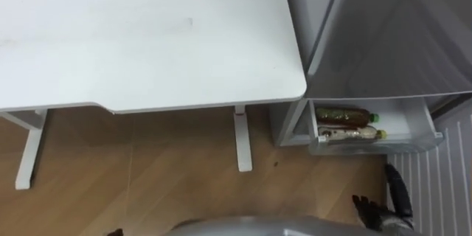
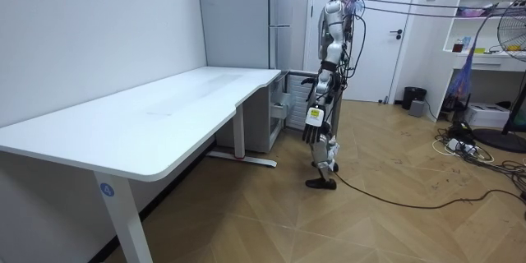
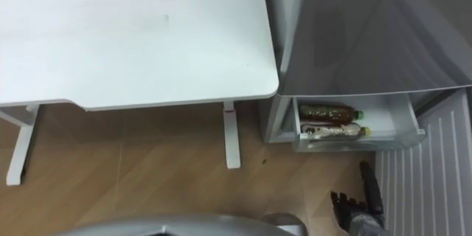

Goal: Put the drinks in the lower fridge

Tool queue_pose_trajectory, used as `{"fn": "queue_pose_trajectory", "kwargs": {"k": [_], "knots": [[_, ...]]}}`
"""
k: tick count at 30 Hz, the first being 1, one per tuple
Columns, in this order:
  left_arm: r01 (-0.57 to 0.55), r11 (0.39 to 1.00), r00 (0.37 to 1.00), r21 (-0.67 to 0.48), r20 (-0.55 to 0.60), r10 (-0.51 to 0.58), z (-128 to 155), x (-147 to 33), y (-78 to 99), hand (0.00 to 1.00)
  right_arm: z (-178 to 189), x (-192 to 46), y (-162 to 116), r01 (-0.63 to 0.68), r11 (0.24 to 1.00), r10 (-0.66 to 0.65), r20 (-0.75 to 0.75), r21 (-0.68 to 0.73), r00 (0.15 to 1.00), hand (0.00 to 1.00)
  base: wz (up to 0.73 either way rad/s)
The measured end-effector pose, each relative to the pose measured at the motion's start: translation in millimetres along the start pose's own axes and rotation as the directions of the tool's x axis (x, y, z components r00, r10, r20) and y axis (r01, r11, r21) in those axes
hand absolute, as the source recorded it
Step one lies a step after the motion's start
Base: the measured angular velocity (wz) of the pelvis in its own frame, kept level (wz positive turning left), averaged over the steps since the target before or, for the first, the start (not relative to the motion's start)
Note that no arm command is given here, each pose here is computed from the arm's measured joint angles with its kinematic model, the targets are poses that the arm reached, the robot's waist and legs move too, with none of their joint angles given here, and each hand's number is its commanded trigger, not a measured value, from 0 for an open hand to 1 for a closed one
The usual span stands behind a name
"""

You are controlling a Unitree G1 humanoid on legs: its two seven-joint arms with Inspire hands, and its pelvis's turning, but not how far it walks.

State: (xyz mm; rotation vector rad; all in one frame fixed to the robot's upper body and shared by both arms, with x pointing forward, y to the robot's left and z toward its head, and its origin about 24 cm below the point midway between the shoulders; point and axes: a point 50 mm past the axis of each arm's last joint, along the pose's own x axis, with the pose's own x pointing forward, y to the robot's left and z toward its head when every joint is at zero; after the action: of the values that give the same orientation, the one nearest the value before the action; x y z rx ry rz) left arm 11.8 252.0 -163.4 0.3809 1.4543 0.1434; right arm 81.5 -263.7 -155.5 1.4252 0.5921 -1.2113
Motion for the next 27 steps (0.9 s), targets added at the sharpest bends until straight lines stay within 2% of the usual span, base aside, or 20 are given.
{"fn": "queue_pose_trajectory", "kwargs": {"k": [7, 12, 16, 22, 27], "knots": [[-0.004, 1.0, 0.999, 0.004, 0.038, 0.004, 16, 2.7, 5.6, 0.0, -17, 7, 60, -0.133, 0.991, 0.133, -0.024, 0.013, 0.991, 0.0, 0.05], [0.0, 0.999, 0.999, 0.033, 0.055, -0.002, 32, 4.7, 6.6, 0.0, -7, 6, 98, -0.186, 0.982, 0.186, 0.014, 0.016, 0.982, 0.0, 0.09], [-0.008, 0.999, 0.997, 0.039, 0.074, 0.005, 38, 4.9, 10.5, 0.0, -2, 5, 111, -0.185, 0.983, 0.185, 0.029, 0.01, 0.982, 0.0, 0.05], [-0.033, 0.999, 0.993, 0.019, 0.117, 0.031, 53, 4.6, 18.3, 0.0, 21, 1, 126, -0.188, 0.978, 0.196, 0.094, -0.093, 0.976, 0.0, 0.09], [-0.044, 0.999, 0.989, -0.007, 0.143, 0.045, 63, 4.1, 19.9, 0.0, 22, -5, 157, -0.238, 0.96, 0.253, 0.097, -0.144, 0.962, 0.0, 0.04]]}}
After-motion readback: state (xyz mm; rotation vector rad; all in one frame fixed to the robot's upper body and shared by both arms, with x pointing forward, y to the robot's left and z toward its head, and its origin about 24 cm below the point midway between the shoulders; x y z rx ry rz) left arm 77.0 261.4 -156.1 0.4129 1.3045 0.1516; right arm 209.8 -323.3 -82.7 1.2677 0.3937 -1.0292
